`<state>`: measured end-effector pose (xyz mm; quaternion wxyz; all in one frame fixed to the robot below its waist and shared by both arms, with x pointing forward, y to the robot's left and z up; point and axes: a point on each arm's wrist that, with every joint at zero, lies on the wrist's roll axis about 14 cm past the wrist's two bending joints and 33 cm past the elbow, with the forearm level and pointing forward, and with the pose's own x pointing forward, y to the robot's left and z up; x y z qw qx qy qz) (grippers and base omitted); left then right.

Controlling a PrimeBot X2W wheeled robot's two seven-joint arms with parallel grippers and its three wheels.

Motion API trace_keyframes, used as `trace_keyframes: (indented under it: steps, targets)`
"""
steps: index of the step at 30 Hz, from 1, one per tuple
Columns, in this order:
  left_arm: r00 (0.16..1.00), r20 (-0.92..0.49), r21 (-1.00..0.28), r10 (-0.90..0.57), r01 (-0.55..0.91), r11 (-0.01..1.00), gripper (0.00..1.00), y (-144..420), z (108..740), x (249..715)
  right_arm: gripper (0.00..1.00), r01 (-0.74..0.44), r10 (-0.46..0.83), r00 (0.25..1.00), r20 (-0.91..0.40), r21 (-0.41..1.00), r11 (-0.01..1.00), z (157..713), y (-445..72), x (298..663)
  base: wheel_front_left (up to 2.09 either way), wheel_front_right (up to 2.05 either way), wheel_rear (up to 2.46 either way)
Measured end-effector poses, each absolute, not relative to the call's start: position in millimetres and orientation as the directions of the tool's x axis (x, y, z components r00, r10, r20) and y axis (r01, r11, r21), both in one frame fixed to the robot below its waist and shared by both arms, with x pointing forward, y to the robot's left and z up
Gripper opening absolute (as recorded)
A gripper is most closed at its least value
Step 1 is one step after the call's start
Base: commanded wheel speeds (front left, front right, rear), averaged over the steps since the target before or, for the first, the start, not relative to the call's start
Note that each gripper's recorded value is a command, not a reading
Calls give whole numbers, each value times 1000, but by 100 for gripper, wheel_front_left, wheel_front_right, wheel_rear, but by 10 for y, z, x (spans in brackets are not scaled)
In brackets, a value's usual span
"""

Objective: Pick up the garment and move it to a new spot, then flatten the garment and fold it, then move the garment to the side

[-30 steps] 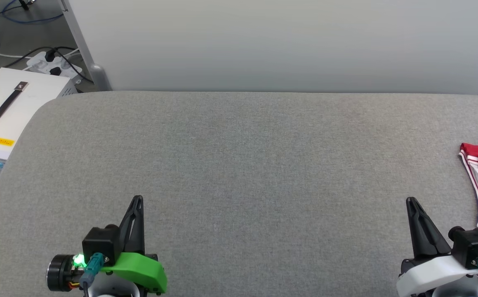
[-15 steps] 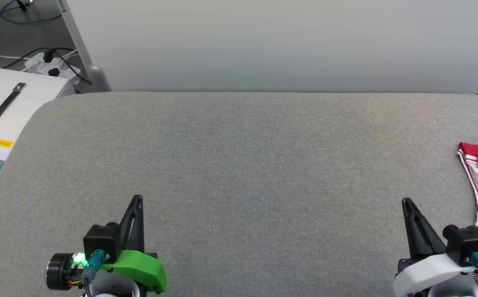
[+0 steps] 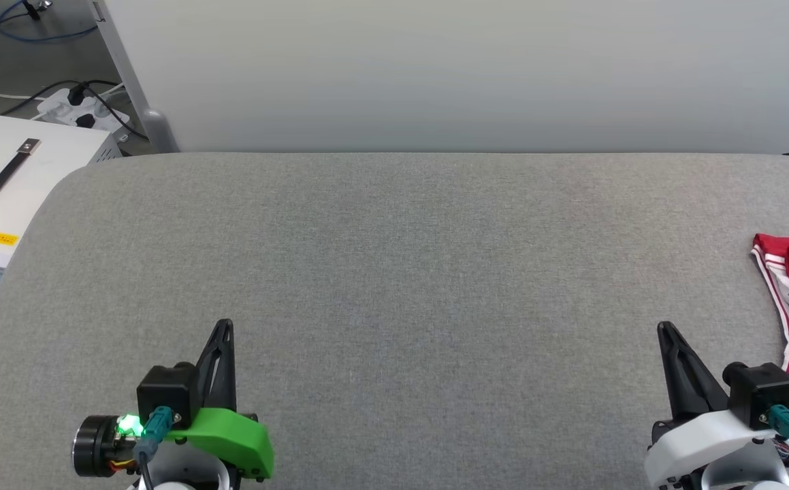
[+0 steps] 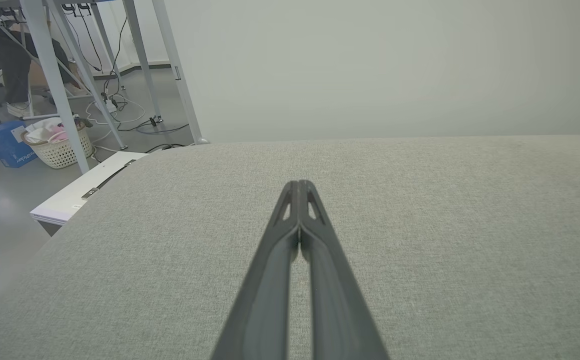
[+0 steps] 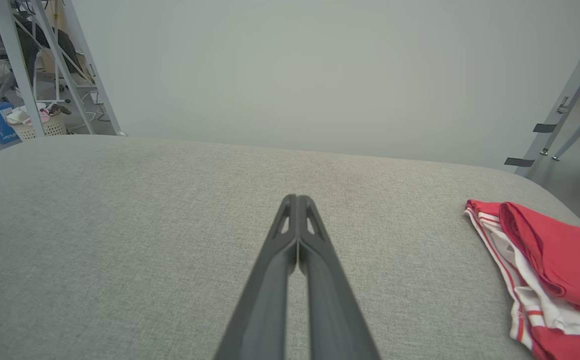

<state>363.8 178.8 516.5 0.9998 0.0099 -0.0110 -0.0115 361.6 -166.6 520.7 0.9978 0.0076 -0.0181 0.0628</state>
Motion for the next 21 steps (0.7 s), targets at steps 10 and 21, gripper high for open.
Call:
trace_keyframes:
  steps: [10,21]
  targets:
    - [1000,10,26,-16,16,1000,0,1794,5164,3647,0,-127,127,992,22,1,992,5195,-1656,3620,0,0,0]
    - [1000,4,32,-17,17,999,0,1786,5183,3659,0,-129,129,992,12,-16,991,5212,-1640,3648,0,0,0]
